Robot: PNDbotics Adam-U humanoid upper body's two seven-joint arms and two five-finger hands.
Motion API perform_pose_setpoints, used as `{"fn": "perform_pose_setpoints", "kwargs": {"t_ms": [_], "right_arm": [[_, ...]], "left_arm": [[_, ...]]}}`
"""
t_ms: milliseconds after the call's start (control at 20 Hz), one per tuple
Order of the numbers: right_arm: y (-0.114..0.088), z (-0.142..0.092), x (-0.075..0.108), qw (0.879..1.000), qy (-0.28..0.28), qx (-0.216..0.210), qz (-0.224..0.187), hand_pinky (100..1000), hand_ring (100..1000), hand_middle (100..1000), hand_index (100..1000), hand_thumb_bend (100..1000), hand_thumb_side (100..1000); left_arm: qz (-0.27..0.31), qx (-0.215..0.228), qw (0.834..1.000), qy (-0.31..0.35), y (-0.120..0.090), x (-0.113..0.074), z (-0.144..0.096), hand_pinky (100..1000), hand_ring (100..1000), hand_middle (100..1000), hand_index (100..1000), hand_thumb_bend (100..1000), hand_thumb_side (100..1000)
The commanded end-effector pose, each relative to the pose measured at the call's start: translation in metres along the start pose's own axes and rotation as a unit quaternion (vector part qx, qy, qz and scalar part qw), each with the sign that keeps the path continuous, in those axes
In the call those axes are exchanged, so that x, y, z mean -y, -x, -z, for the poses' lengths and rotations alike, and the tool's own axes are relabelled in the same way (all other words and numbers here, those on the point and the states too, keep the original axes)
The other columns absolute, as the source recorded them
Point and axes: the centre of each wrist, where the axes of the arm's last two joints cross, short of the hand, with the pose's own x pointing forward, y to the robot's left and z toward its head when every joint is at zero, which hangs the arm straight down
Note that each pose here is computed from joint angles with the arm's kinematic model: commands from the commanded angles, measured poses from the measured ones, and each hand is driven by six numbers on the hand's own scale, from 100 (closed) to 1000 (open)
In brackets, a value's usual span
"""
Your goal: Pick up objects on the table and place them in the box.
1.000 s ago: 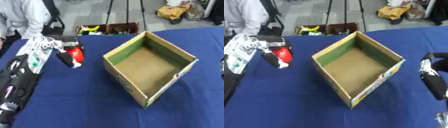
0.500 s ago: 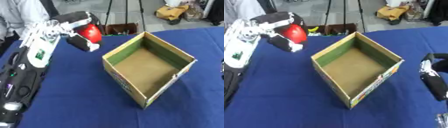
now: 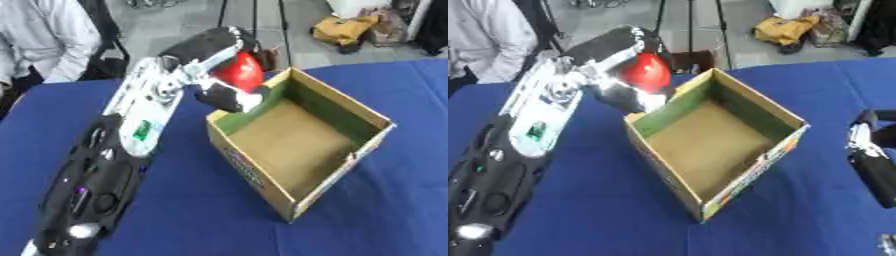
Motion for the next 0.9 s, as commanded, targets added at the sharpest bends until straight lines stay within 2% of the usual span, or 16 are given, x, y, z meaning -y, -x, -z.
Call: {"fn": "perform_pose_setpoints", "kwargs": {"t_ms": [50,450,700,900], "right_arm": [[-0.009,0.003,0.002,1.000,0.007,0.015,0.010,645,453,420,649,152,392],[-0.015,0.008,0.000,0.999,0.024,0.022,0.022,641,451,420,649,150,378],[-0.017,0.009,-0.002,0.999,0.030,0.023,0.029,641,451,420,648,150,376],[-0.018,0.009,-0.003,0.999,0.030,0.023,0.032,641,449,415,645,151,375]], "left_arm": [[0.050,0.016,0.998,-0.015,-0.017,-0.004,0.013,126,532,637,614,100,149],[0.124,0.036,0.992,-0.005,-0.041,0.016,0.032,136,547,646,608,100,121],[0.163,0.023,0.986,-0.001,-0.038,0.031,0.039,137,553,650,607,100,110],[0.170,0.020,0.985,0.017,-0.034,0.049,0.044,122,552,648,600,100,100]]}}
